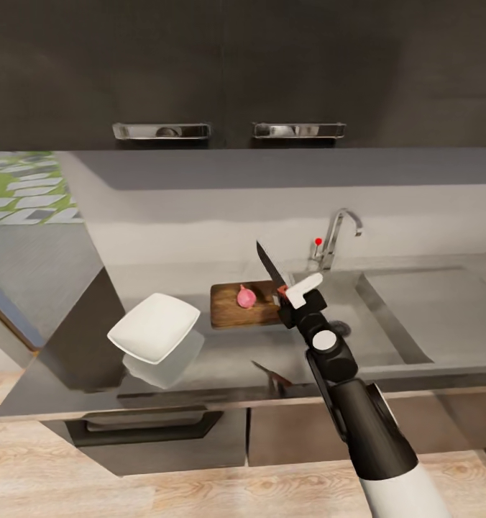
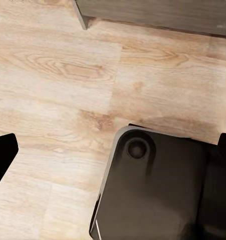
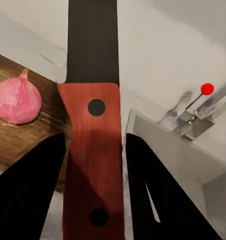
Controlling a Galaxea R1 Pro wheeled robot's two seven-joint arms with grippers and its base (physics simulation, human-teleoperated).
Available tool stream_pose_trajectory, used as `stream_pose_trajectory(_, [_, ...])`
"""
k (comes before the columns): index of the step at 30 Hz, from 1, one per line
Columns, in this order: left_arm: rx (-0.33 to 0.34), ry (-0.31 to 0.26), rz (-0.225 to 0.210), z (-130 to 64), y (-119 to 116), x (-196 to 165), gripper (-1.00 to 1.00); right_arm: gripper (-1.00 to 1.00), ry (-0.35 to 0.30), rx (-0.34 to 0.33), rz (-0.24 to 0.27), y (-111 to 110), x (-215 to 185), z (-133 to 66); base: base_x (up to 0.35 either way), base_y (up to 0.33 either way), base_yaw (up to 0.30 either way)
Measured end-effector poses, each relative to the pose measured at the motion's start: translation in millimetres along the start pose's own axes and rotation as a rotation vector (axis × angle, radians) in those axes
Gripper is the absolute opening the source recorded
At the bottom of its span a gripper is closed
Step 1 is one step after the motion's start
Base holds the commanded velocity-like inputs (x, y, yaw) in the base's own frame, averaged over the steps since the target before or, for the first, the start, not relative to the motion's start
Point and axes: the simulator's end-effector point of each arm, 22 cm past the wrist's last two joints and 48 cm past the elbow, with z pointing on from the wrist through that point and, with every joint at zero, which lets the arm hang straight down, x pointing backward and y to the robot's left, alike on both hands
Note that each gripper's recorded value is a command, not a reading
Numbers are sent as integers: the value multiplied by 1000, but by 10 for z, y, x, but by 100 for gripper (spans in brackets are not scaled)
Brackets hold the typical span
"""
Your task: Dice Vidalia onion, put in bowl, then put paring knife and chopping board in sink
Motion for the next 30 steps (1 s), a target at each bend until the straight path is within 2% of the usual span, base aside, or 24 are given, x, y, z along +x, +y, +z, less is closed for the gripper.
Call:
stream_pose_trajectory(3, [0, 0, 0, 0, 0, 0, 100, -100, 8, -7, -57, 133, -28, -20, 102, -166, 0])
stream_pose_trajectory(9, [0, -1, 0, 1, -2, -4, 100, -100, 25, -7, -98, 242, 11, -10, 61, -67, 0])
stream_pose_trajectory(14, [0, -1, 0, 2, -2, -5, 100, -100, 39, 47, -154, 333, 9, -33, 7, -7, 0])
stream_pose_trajectory(19, [1, -1, 0, 2, -3, -6, 100, -100, 58, 110, -189, 288, 30, -59, 4, -1, 0])
stream_pose_trajectory(23, [0, -1, 0, 1, -2, -6, 100, -100, 84, 105, -212, 367, 119, -43, 75, 0, 0])
stream_pose_trajectory(26, [0, -1, 0, 1, -2, -5, 100, -100, 85, 78, -245, 539, 137, -48, 168, 0, 0])
stream_pose_trajectory(30, [1, -1, 0, 0, -2, -5, 100, -100, 91, 69, -266, 623, 173, -44, 210, 0, 0])
